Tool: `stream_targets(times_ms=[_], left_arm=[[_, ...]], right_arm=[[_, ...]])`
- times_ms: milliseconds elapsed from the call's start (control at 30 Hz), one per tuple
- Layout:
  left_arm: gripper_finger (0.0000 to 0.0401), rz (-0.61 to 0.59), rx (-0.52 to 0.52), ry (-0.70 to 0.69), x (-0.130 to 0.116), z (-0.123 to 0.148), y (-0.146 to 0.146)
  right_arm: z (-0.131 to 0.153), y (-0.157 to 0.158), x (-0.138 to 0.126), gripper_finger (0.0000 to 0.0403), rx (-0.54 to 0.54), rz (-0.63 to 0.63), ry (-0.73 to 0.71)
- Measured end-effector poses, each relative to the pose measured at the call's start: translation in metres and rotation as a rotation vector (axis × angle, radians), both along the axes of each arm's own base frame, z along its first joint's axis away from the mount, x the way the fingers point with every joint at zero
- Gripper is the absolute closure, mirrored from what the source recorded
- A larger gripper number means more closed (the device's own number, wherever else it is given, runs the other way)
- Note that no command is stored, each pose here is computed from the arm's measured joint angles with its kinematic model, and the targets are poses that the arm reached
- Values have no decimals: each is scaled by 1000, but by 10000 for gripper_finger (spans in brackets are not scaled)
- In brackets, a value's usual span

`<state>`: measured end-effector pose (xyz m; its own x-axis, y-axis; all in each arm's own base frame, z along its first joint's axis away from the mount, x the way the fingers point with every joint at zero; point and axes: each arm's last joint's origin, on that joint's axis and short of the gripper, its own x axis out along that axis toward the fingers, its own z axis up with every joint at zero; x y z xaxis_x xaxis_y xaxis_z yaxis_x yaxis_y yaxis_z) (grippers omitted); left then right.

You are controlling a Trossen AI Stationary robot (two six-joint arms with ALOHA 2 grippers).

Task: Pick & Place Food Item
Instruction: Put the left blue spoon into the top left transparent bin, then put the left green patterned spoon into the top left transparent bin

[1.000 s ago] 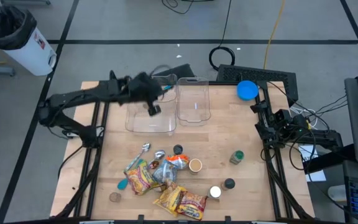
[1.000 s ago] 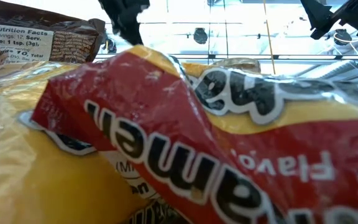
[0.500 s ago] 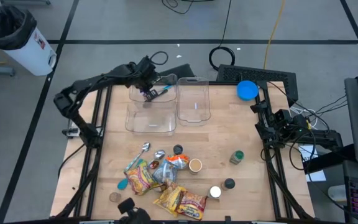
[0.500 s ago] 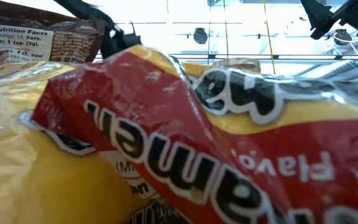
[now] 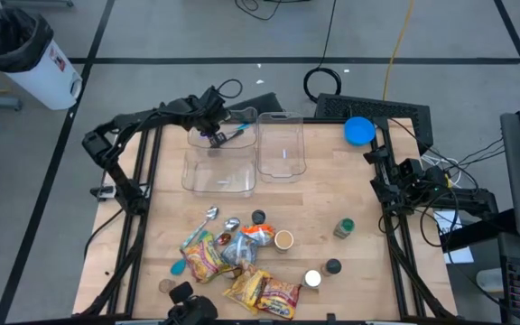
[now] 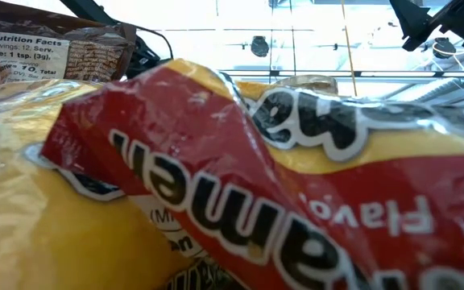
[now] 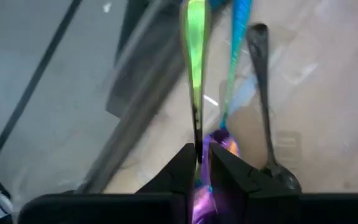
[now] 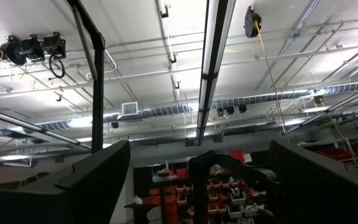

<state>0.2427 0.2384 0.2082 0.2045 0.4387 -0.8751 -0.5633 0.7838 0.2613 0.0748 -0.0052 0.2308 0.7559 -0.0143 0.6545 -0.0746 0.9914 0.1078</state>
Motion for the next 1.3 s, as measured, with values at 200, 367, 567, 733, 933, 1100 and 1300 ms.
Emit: stream_targets(times_ms=[200, 367, 567, 733, 933, 1100, 1300], left_arm=[[290, 54, 58, 13, 4, 1, -2], [248, 59, 37, 90, 7, 10, -10], [228, 128, -134, 120, 17, 32, -39], [226, 46, -232, 135, 30, 42, -93], [226, -55, -150, 0, 33, 80, -159], [226, -94, -205, -136, 22, 100, -213], [226, -70, -273, -111, 10, 68, -266]], right_arm=[[0, 0, 0, 23, 0, 0, 0], [0, 0, 0, 23, 0, 0, -1], [0, 0, 0, 23, 0, 0, -1], [0, 0, 0, 23, 0, 0, -2], [0, 0, 0, 23, 0, 0, -3], [0, 0, 0, 23, 0, 0, -1], [0, 0, 0, 23, 0, 0, -1]])
